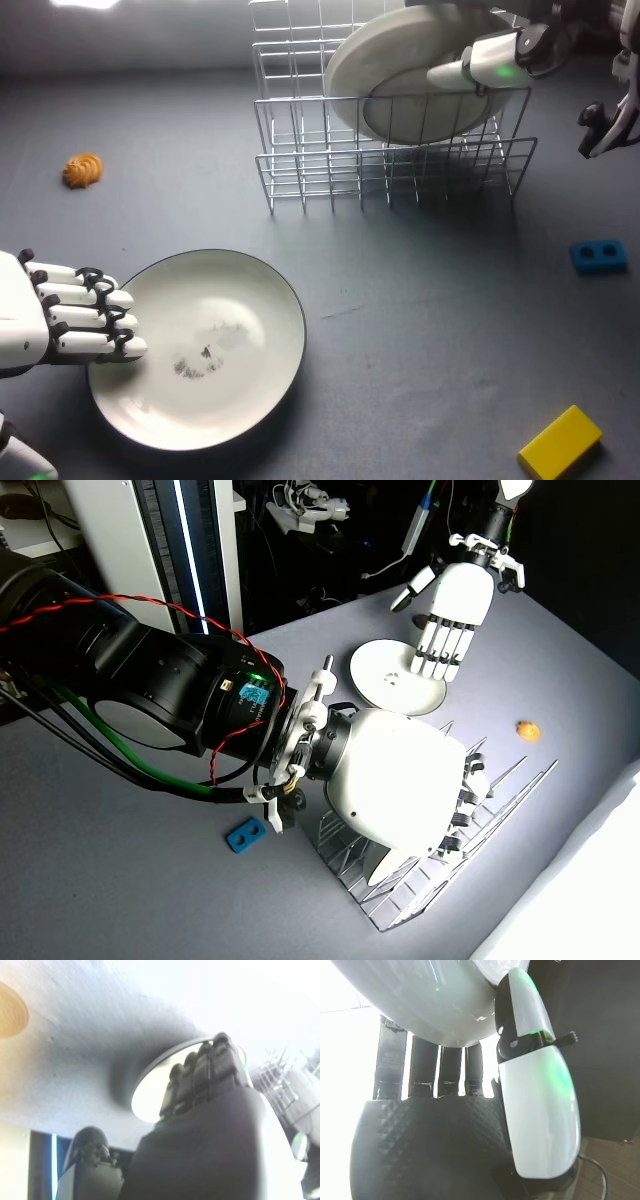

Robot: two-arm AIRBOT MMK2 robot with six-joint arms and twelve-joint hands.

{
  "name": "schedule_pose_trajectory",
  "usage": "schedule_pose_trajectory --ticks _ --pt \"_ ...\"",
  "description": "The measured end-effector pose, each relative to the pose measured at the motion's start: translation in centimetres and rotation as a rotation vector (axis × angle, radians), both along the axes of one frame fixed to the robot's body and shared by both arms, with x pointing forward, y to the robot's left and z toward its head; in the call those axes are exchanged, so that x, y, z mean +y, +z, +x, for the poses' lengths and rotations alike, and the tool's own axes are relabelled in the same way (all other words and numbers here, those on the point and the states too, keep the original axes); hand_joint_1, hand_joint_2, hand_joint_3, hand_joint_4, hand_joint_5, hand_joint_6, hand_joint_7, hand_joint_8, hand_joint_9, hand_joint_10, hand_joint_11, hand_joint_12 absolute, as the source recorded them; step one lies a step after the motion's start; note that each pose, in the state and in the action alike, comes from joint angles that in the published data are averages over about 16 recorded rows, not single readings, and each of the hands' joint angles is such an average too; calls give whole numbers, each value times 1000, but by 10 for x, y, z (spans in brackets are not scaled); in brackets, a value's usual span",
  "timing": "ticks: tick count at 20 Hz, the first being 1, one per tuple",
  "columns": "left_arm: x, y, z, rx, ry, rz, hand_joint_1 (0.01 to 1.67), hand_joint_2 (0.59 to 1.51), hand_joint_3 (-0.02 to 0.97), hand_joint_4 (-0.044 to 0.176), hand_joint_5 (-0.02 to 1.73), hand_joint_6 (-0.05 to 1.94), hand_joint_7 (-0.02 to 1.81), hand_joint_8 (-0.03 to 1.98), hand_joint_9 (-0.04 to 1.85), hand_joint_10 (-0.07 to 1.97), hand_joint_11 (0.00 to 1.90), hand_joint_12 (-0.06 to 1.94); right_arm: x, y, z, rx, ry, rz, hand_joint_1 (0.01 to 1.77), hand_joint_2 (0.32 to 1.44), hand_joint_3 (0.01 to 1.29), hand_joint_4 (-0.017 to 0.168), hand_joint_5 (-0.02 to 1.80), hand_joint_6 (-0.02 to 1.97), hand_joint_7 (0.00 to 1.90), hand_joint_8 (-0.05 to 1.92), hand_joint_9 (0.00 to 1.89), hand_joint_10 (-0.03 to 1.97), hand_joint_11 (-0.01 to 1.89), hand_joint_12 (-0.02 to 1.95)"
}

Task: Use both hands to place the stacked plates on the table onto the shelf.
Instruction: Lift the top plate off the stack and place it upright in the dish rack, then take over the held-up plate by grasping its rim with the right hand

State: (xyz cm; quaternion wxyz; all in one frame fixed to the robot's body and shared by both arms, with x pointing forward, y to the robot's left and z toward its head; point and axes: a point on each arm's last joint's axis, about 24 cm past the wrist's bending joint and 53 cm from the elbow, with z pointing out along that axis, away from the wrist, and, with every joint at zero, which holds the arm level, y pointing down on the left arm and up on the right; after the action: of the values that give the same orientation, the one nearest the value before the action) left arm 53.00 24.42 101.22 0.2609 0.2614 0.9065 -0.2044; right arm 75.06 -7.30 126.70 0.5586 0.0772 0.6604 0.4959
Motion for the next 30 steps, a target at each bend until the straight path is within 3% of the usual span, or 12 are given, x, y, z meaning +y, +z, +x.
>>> schedule_pose_trajectory --ticks 10,14,18,22,30 --pt "10 -11 -6 77 164 -35 17 1072 16 -2 5 4 12 -3 -23 -39 13 8 -3 14 1 -28 -6 12 917 1251 12 -3 612 421 844 85 914 60 491 1079" --pt "13 -14 -6 92 206 -40 17 1070 15 -3 1 0 12 -4 -23 -39 13 8 1 31 -5 -84 10 2 899 1245 12 -2 652 113 844 34 860 29 416 1073" --pt "15 -15 -6 99 235 -41 17 1066 16 -4 -5 0 13 -6 -23 -39 13 8 18 47 -25 -184 56 -56 891 1231 12 -2 660 79 820 32 811 5 377 1091" --pt "17 -15 -6 100 251 -39 17 1063 16 -4 -8 0 12 -6 -23 -39 12 8 45 54 -55 -312 120 -152 805 1235 12 0 558 64 687 31 678 -3 284 1078" --pt "20 -16 -4 101 269 -35 17 1063 15 -5 -11 -2 11 -6 -23 -39 12 8 111 25 -122 -544 266 -367 643 1208 12 3 222 34 284 31 291 -4 102 624"
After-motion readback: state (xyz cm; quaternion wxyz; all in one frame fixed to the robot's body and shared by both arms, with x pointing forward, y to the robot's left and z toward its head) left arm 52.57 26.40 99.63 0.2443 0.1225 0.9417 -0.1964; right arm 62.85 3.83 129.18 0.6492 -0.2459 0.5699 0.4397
